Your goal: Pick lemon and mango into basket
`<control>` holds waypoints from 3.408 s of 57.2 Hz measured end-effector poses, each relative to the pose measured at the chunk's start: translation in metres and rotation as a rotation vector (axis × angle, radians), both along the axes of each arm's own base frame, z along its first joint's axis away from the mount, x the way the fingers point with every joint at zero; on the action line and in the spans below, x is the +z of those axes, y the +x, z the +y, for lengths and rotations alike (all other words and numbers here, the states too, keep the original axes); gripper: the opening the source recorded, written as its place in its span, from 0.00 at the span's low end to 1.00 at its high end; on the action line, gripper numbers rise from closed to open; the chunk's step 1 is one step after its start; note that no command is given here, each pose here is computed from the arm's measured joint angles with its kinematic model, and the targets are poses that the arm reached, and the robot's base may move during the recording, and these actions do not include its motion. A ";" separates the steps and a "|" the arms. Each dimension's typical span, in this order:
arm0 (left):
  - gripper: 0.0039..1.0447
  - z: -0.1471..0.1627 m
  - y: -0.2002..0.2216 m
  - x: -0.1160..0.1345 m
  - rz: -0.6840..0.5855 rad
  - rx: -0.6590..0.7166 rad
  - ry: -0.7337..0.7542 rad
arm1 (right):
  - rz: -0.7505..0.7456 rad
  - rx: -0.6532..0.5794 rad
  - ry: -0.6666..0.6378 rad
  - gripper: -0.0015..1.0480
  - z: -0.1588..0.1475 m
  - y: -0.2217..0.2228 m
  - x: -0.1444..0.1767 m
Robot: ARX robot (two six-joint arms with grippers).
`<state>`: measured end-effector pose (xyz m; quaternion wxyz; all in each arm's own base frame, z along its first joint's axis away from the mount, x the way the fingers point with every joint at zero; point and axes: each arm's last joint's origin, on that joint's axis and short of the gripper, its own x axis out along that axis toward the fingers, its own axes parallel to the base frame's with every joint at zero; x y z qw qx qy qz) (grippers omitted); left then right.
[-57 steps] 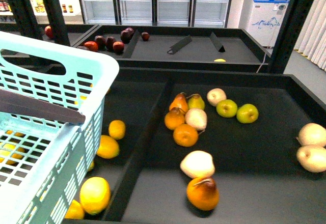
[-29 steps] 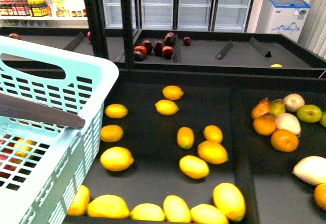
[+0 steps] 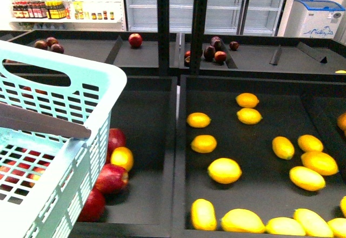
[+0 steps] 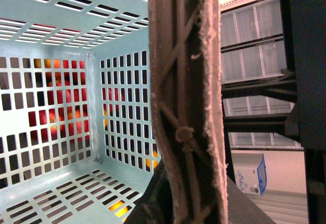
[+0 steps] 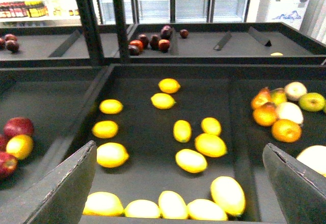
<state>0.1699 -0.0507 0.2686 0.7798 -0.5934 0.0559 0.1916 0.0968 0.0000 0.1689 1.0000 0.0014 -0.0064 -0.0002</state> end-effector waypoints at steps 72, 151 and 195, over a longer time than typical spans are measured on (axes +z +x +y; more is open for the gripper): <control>0.05 0.001 0.000 0.001 -0.002 0.000 0.005 | 0.001 0.002 0.000 0.92 0.000 0.000 0.000; 0.05 -0.193 0.145 -0.015 0.027 -1.035 0.325 | 0.001 0.000 0.000 0.92 0.000 0.000 0.000; 0.05 -0.195 0.141 -0.010 0.013 -1.039 0.326 | 0.001 0.000 0.000 0.92 0.000 0.000 0.000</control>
